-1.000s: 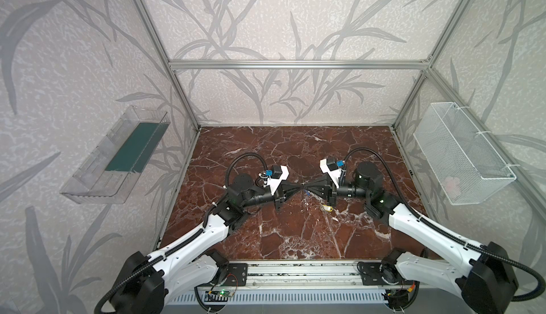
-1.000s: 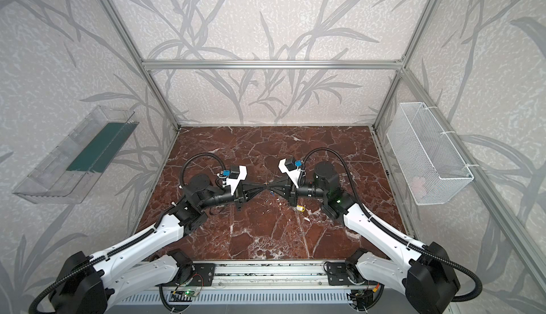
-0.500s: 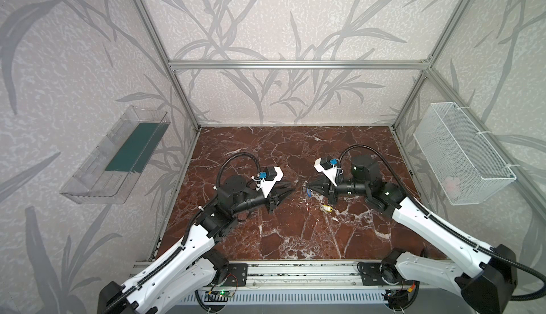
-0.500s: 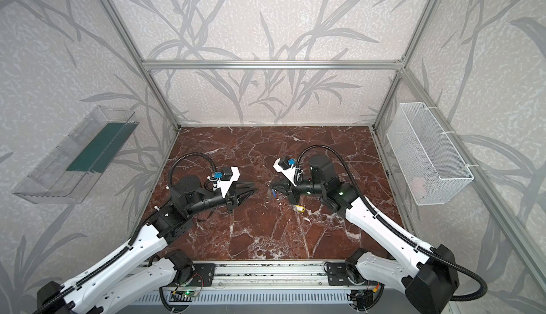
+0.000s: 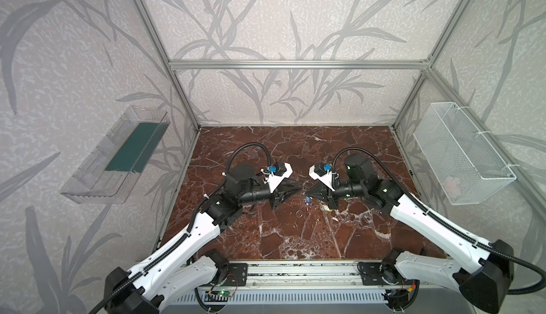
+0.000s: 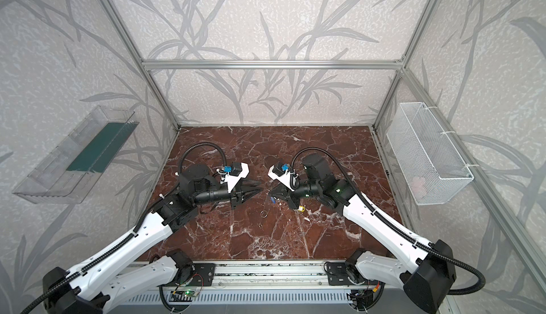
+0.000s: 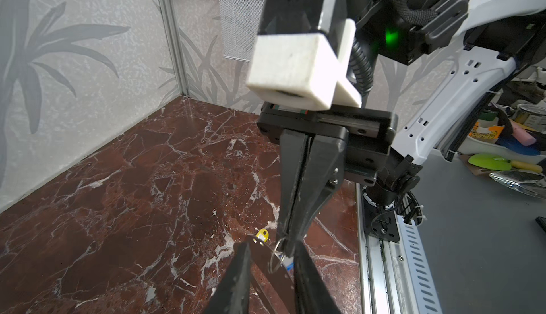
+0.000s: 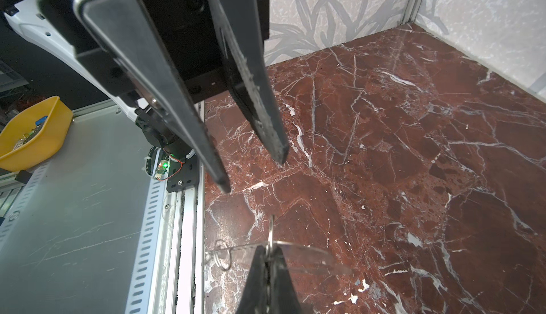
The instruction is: Put the keys on the keyring
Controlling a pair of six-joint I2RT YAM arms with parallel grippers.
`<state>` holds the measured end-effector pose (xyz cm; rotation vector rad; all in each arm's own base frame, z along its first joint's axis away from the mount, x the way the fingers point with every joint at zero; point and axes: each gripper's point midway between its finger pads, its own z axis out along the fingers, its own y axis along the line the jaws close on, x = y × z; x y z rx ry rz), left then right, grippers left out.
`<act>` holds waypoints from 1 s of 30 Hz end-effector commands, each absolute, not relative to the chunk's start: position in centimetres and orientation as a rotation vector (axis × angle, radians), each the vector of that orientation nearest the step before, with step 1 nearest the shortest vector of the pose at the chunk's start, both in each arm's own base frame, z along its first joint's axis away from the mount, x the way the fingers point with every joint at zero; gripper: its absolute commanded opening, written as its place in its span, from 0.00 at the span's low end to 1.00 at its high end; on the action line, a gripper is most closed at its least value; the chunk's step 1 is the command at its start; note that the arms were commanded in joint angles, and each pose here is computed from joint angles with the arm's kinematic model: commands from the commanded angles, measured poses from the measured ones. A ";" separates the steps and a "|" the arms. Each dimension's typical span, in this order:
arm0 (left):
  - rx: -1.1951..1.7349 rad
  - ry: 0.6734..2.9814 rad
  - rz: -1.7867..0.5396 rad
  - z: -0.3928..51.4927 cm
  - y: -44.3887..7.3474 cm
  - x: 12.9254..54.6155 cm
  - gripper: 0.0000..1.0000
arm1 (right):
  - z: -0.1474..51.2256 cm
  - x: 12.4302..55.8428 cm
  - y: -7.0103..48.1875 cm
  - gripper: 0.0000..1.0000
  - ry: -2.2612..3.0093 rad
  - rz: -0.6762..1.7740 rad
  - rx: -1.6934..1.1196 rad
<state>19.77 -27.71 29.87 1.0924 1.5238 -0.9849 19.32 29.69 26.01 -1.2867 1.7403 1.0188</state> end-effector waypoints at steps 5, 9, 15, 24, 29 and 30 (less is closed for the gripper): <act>1.187 1.489 -1.063 29.9 -28.6 18.5 0.28 | 27.4 18.6 30.0 0.00 1.680 1.056 -1.312; 1.199 1.493 -1.079 29.6 -29.0 18.7 0.28 | 27.3 18.5 30.0 0.00 1.675 1.063 -1.314; 1.219 1.508 -1.090 29.1 -29.5 18.9 0.27 | 27.3 18.4 30.1 0.00 1.672 1.070 -1.317; 1.226 1.521 -1.096 28.6 -29.7 18.9 0.14 | 27.2 18.4 30.1 0.00 1.668 1.072 -1.316; 1.235 1.536 -1.106 28.1 -29.8 18.7 0.07 | 27.4 18.4 30.1 0.00 1.663 1.074 -1.311; 1.234 1.540 -1.105 28.0 -29.8 18.8 0.07 | 27.5 18.4 30.1 0.00 1.661 1.074 -1.309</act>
